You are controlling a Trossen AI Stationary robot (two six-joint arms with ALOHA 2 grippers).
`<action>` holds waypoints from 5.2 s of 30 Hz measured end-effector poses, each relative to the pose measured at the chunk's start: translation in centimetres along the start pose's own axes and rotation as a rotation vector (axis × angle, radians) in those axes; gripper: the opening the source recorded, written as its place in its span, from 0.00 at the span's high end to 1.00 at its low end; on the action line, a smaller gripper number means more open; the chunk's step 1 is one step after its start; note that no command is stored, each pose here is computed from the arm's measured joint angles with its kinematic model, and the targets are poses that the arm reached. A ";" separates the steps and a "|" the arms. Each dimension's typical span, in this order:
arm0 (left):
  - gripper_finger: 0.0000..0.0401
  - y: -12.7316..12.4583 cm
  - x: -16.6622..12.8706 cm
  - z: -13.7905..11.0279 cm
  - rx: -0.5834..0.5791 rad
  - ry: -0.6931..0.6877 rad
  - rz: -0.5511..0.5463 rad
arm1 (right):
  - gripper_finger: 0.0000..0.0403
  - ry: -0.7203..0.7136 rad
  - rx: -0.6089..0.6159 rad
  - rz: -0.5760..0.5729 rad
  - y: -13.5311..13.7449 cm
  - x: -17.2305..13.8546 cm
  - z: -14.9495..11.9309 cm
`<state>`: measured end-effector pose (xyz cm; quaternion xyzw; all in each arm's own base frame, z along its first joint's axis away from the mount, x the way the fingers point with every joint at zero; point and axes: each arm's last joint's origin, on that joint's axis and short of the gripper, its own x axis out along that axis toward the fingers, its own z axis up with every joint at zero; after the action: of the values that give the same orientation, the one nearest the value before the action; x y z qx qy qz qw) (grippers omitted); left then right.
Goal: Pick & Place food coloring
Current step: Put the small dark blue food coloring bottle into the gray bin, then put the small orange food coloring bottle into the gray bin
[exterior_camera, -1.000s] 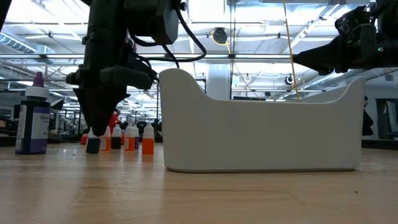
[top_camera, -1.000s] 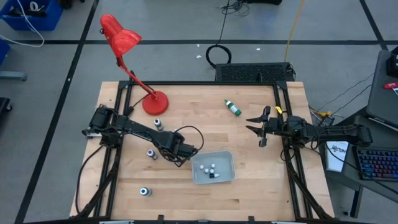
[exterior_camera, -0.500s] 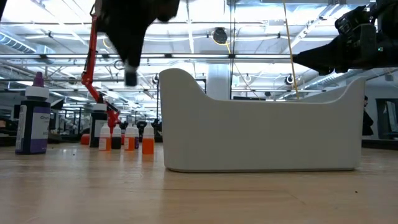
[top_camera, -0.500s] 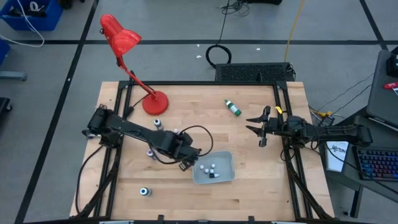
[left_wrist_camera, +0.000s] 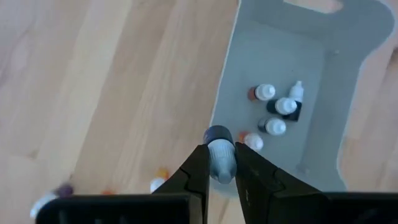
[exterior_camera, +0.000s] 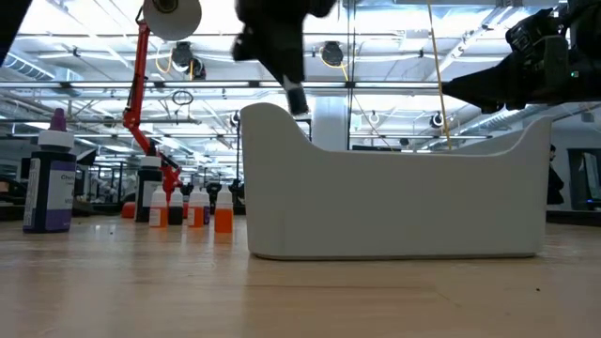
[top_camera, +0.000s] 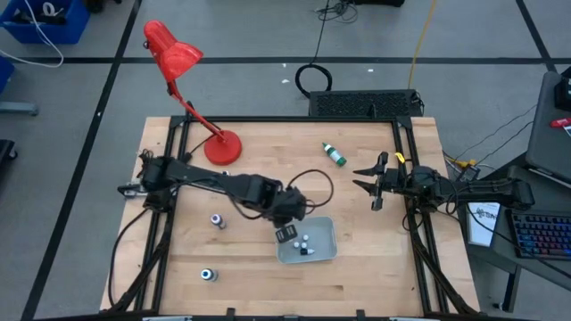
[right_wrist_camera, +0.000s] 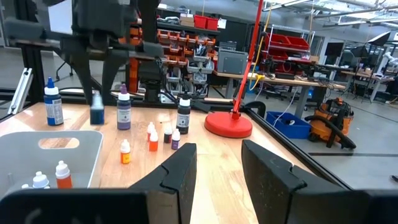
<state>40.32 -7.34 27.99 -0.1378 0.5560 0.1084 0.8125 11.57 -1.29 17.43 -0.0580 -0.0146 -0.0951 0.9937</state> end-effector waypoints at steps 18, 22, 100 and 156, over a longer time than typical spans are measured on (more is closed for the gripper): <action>0.86 -2.1 6.4 1.7 0.138 0.163 0.008 | 0.71 0.000 0.000 0.000 0.0 0.0 0.0; 0.86 -2.3 7.5 1.5 0.139 0.186 0.011 | 0.71 0.000 0.000 0.000 0.0 0.0 0.0; 0.48 -2.3 4.2 0.3 0.103 0.315 0.291 | 0.71 -0.001 0.000 0.000 0.0 0.0 0.0; 0.47 7.1 4.0 -9.8 0.101 -0.048 0.012 | 0.71 -0.009 0.001 -0.001 0.0 0.1 0.1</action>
<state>30.84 -4.01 20.17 -0.0907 0.5418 0.0888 0.8309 11.65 -1.30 17.52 -0.0579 -0.0193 -0.0954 0.9936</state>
